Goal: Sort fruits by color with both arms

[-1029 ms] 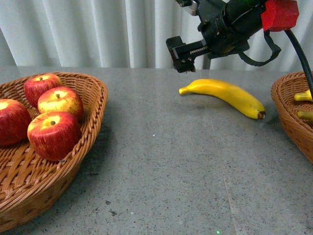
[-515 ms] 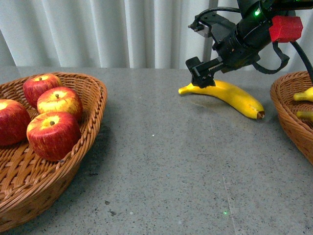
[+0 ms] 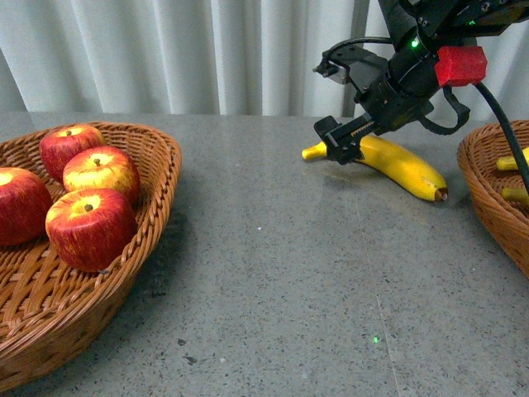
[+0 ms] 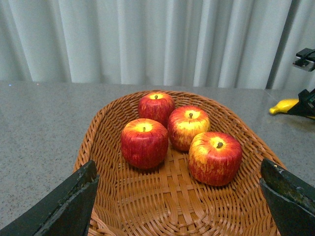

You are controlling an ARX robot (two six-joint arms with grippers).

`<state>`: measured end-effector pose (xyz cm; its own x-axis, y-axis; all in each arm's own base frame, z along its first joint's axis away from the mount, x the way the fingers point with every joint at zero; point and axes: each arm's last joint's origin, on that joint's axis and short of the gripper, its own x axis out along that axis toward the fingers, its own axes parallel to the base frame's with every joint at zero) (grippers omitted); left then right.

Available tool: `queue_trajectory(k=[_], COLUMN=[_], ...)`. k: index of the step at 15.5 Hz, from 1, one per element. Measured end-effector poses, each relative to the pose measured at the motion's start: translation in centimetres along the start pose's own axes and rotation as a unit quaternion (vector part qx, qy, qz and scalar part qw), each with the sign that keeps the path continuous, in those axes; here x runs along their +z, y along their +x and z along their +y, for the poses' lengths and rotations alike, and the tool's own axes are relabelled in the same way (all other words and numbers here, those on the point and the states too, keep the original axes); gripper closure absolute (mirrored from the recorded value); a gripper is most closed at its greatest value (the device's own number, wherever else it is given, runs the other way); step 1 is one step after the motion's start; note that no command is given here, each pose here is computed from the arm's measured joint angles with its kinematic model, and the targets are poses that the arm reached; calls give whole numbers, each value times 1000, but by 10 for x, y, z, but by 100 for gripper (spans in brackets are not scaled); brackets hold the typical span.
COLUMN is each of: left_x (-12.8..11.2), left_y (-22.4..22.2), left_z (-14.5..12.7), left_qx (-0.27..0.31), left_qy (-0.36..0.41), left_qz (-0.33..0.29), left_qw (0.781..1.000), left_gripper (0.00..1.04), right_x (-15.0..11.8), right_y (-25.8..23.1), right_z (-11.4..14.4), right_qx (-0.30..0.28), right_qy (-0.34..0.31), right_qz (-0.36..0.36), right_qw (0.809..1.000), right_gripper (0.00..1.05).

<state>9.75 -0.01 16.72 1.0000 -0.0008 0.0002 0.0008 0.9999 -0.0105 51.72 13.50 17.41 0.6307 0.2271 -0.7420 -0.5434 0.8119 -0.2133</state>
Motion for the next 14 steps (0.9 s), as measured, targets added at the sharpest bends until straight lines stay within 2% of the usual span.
queue_trajectory(k=[2,3,8,10,12,14], left_x=[0,0,0,0,0,0], left_y=[0,0,0,0,0,0], left_z=[0,0,0,0,0,0], left_qx=[0,0,0,0,0,0], left_qy=[0,0,0,0,0,0], left_qz=[0,0,0,0,0,0], left_qw=[1000,1000,1000,1000,1000,1000], left_gripper=[7,7,7,7,7,7], right_x=[0,-2,-3,3,16,31], right_y=[4,7,9,9,-5,-38], right_z=[8,14,29,27,20,6], right_qx=[8,11,19,10,13,26], right_qy=[-5,-10,-26,-8,42,98], right_qz=[2,5,-9,-36,-87,-164], right_qw=[1000,1000,999,999,995,981], right_gripper=[7,11,64,67,67,67])
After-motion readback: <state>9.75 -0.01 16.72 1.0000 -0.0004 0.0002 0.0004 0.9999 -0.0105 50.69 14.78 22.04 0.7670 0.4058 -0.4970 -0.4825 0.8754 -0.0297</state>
